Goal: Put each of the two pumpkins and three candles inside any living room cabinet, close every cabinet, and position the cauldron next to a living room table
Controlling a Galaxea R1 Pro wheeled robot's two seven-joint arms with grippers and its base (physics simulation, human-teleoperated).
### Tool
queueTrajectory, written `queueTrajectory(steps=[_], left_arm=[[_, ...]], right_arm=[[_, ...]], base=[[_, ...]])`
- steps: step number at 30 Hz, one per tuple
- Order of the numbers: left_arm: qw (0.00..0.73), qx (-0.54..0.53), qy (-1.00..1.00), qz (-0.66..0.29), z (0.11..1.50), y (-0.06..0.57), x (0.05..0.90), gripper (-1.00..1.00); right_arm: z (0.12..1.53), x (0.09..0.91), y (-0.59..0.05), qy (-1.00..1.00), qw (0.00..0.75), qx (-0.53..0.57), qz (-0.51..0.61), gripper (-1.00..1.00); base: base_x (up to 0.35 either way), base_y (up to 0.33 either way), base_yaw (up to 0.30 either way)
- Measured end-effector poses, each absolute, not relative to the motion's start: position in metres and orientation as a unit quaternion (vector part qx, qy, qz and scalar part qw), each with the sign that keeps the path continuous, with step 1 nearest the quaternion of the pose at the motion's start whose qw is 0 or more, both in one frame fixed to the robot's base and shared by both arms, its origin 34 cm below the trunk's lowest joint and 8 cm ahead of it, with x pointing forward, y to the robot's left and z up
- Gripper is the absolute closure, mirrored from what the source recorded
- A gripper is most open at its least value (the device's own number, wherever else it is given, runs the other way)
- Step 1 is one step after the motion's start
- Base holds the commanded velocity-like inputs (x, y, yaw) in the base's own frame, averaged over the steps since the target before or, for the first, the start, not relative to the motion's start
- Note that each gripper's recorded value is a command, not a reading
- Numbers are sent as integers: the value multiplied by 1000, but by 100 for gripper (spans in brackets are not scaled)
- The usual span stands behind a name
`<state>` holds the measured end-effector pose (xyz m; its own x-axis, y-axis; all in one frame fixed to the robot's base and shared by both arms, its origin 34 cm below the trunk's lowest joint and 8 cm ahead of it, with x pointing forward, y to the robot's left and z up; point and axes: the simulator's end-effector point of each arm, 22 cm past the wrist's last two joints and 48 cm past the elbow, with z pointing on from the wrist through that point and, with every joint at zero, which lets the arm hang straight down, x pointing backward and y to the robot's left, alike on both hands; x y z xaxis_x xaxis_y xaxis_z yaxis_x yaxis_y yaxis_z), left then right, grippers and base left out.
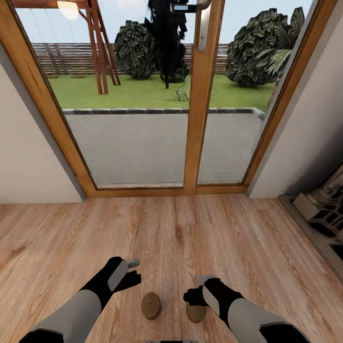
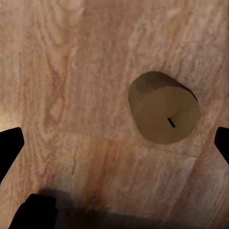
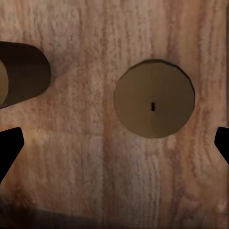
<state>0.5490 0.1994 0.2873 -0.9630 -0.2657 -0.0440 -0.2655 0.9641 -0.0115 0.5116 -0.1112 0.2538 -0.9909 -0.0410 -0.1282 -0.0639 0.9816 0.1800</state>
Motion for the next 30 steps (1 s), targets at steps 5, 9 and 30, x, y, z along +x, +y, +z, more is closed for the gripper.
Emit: queueTrajectory(steps=[5,9,30], left_arm=[[25,-134,991,-2,288,201,551,-100],[26,-134,991,-1,288,201,551,-100],[38,-137,990,-8,292,202,561,-100]], right_arm=[[255,515,-112,993,66,-27,91,-100],[255,516,-113,993,67,-31,88,-100],[255,521,-113,992,83,-36,86,-100]], base=[[0,0,0],[0,0,0],[74,0,0]])
